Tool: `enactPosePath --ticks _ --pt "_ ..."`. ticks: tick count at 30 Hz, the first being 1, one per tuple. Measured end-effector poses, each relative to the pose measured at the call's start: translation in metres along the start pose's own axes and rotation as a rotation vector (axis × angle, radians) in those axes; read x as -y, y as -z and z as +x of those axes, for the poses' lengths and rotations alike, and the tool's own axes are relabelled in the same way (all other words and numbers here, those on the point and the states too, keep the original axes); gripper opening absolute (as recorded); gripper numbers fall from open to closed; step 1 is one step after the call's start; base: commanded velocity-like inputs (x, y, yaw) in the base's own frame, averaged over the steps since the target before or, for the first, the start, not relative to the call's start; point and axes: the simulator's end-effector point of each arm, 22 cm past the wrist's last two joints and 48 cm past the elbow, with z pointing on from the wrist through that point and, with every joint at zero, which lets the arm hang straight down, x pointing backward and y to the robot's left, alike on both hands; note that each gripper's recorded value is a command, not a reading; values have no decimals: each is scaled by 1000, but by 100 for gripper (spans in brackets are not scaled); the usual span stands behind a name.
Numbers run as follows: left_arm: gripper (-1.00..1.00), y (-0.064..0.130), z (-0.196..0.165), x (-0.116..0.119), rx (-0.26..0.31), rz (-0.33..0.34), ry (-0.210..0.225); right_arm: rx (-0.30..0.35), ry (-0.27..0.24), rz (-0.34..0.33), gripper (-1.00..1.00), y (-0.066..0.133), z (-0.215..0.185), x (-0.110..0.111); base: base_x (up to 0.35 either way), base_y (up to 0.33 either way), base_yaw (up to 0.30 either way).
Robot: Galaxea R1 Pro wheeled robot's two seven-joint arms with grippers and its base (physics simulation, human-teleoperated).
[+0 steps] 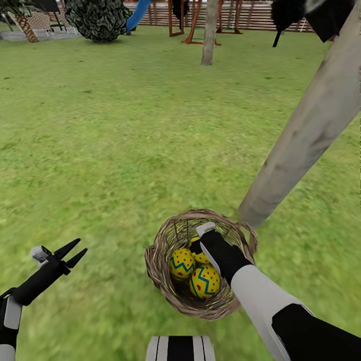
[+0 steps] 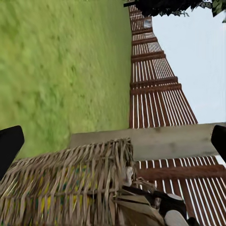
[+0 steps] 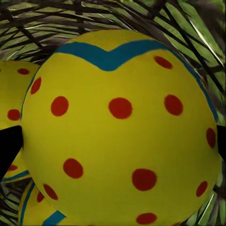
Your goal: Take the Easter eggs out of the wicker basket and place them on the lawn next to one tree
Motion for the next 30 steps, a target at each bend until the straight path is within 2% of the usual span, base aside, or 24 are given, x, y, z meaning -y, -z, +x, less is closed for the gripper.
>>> enactPosePath --ticks 12,13,17,20,23,26,27,29,30 --pt "100 -2 -7 28 10 44 -25 37 0 17 -100 26 -19 8 -141 0 0" --pt "100 -3 -7 30 10 48 -26 40 -1 6 -100 28 -20 6 -22 0 0" --pt "100 -3 -9 38 13 58 -32 54 4 -142 -100 39 -26 -24 -112 0 0" --pt "100 -2 -10 43 15 66 -37 116 5 -162 -100 57 -51 -28 -13 0 0" --pt "100 -2 -12 50 17 74 -44 145 7 -158 -100 68 -62 -25 -178 0 0" --pt "100 -2 -13 56 19 84 -48 159 5 -148 -100 96 -80 -13 -49 0 0" --pt "100 -2 -14 58 20 87 -50 167 6 -175 -100 107 -84 -11 -21 0 0" --pt "100 -2 -15 63 22 94 -54 138 4 -208 -100 117 -76 -6 -216 0 0" --pt "100 -2 -15 65 23 97 -57 137 2 -203 -100 122 -74 6 -275 0 0"
